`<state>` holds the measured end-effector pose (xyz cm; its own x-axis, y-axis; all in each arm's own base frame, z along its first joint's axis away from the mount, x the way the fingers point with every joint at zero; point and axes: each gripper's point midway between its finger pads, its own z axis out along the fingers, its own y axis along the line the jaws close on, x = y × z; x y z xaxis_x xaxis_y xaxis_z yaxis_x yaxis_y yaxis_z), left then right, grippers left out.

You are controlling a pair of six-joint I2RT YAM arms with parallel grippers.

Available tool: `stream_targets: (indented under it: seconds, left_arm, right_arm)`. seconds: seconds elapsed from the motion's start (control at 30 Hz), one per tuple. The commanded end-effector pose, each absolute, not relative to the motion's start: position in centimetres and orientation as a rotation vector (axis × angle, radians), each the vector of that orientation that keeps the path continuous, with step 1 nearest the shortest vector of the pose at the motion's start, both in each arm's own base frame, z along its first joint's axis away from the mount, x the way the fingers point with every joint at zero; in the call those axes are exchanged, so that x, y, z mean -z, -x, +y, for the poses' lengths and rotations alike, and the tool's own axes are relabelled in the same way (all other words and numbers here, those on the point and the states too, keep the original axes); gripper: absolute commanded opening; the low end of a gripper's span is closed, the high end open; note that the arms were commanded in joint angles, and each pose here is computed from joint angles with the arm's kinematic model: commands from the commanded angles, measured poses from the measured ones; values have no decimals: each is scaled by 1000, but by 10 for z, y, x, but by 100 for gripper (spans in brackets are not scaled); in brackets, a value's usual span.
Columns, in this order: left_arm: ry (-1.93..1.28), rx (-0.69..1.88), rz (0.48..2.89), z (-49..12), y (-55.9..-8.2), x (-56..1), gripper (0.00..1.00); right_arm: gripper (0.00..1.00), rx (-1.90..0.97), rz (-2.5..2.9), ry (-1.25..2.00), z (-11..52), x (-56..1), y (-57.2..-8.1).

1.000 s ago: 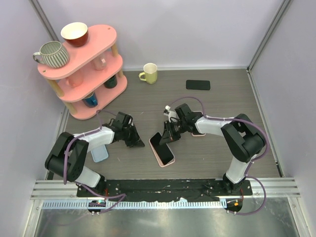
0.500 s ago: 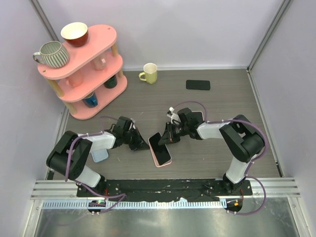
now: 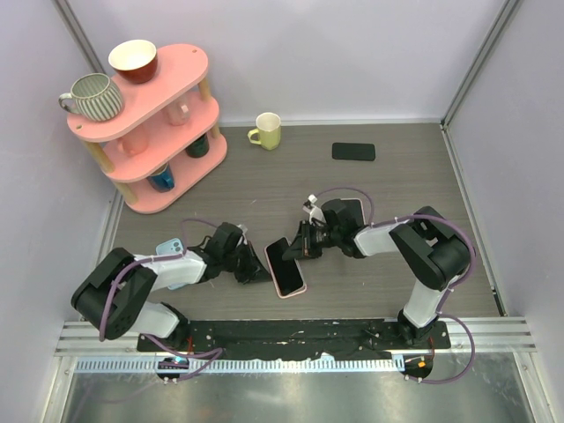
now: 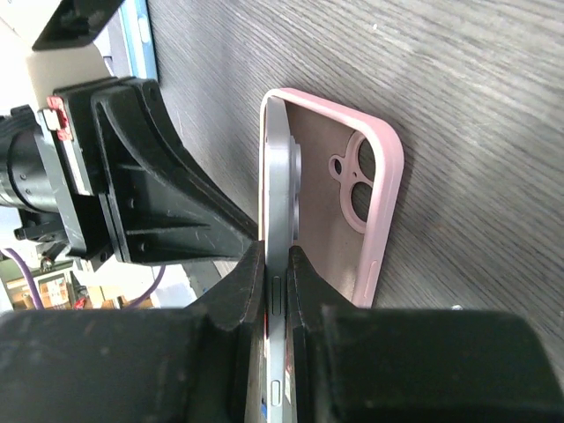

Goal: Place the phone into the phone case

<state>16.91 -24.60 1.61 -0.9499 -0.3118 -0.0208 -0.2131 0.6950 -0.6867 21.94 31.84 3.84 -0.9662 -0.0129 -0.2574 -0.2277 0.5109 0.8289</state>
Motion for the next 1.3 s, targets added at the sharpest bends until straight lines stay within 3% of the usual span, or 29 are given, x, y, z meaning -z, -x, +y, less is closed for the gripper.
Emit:
stream_targets:
  seconds: [0.0, 0.3, 0.47, 0.83, 0.9, 1.0, 1.27]
  left_arm:
    - [465, 938, 2879, -233, -141, 10, 0]
    - [453, 927, 2871, -239, -145, 14, 0]
    - [444, 926, 2870, -242, -149, 14, 0]
    - [431, 951, 2845, -248, -155, 5, 0]
    - [419, 943, 2849, -247, -155, 3, 0]
    - [396, 898, 2853, -243, -156, 0, 0]
    - [387, 857, 2857, -239, -157, -2, 0]
  right_arm:
    - [1, -1321, 2486, 99, 314, -27, -237]
    - [1, -1329, 2508, 75, 316, -14, -223]
    - [9, -1290, 2514, 70, 313, -13, -224]
    - [5, -1267, 2504, 17, 314, -18, -227]
    - [10, -1260, 2518, 17, 314, -17, -226]
    - [29, -1206, 2524, 25, 310, -22, -230]
    - [43, -1017, 2528, 48, 299, -46, -249]
